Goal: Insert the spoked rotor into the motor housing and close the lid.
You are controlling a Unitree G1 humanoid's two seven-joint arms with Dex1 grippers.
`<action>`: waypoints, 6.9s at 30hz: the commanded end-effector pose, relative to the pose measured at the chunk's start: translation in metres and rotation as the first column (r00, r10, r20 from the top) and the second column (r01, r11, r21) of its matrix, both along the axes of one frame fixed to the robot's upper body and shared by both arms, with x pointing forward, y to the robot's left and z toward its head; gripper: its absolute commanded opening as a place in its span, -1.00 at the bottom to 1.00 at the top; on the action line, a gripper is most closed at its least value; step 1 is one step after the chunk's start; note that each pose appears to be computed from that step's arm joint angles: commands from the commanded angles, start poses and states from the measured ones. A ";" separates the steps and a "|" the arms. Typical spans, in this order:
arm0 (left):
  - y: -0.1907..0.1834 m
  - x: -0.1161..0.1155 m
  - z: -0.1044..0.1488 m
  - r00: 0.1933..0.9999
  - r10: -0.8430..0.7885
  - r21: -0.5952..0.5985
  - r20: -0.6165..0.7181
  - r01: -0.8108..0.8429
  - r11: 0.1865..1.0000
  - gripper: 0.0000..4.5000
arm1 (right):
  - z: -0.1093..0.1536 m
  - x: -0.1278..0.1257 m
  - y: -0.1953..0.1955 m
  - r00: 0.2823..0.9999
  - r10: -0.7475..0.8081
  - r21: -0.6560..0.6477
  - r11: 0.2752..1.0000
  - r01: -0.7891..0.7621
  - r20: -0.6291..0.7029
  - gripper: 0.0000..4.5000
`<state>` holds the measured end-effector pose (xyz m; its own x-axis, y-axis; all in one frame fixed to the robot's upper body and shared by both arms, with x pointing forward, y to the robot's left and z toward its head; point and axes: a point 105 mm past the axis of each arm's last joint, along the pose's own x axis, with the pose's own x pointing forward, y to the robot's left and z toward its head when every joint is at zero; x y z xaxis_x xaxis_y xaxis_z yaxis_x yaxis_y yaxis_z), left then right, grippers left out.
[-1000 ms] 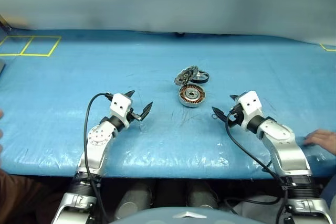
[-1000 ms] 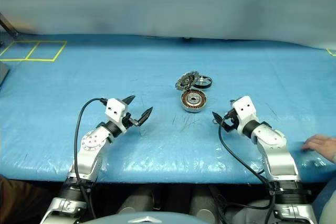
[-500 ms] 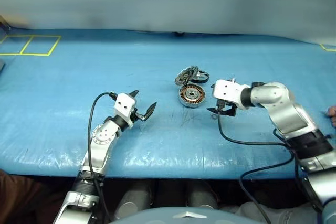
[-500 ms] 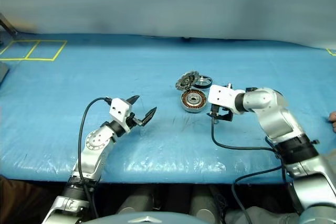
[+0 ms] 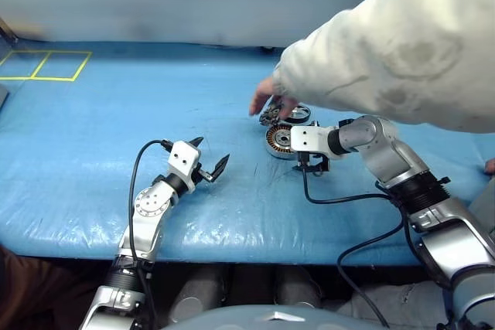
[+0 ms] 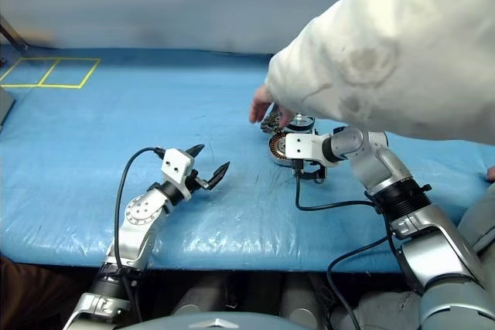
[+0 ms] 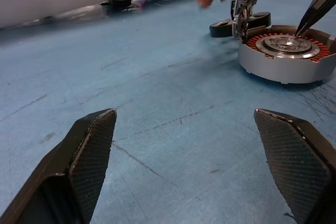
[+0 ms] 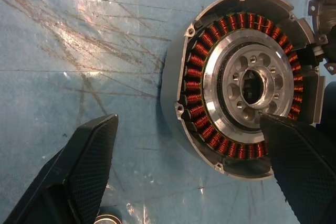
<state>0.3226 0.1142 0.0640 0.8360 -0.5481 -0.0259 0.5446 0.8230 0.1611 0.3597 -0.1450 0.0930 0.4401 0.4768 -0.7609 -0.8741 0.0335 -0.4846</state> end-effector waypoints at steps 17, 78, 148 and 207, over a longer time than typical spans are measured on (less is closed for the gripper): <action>0.000 0.001 0.017 0.998 0.001 -0.003 0.062 -0.001 1.000 1.00 | 0.041 0.009 0.006 0.984 -0.064 0.179 0.983 0.034 0.165 0.99; -0.028 0.034 0.068 0.713 -0.568 0.908 -0.411 0.374 -0.187 1.00 | -0.021 -0.081 0.020 0.966 -0.223 0.534 0.804 0.260 -0.135 0.99; -0.031 0.045 0.000 0.667 -0.463 0.812 -0.583 0.497 -0.306 0.70 | -0.021 -0.080 0.019 0.967 -0.231 0.518 0.817 0.253 -0.108 1.00; -0.067 -0.014 0.021 0.258 -0.866 0.902 -0.428 0.061 -0.428 0.04 | -0.027 -0.080 -0.027 0.901 -0.425 0.493 0.768 0.408 -0.083 1.00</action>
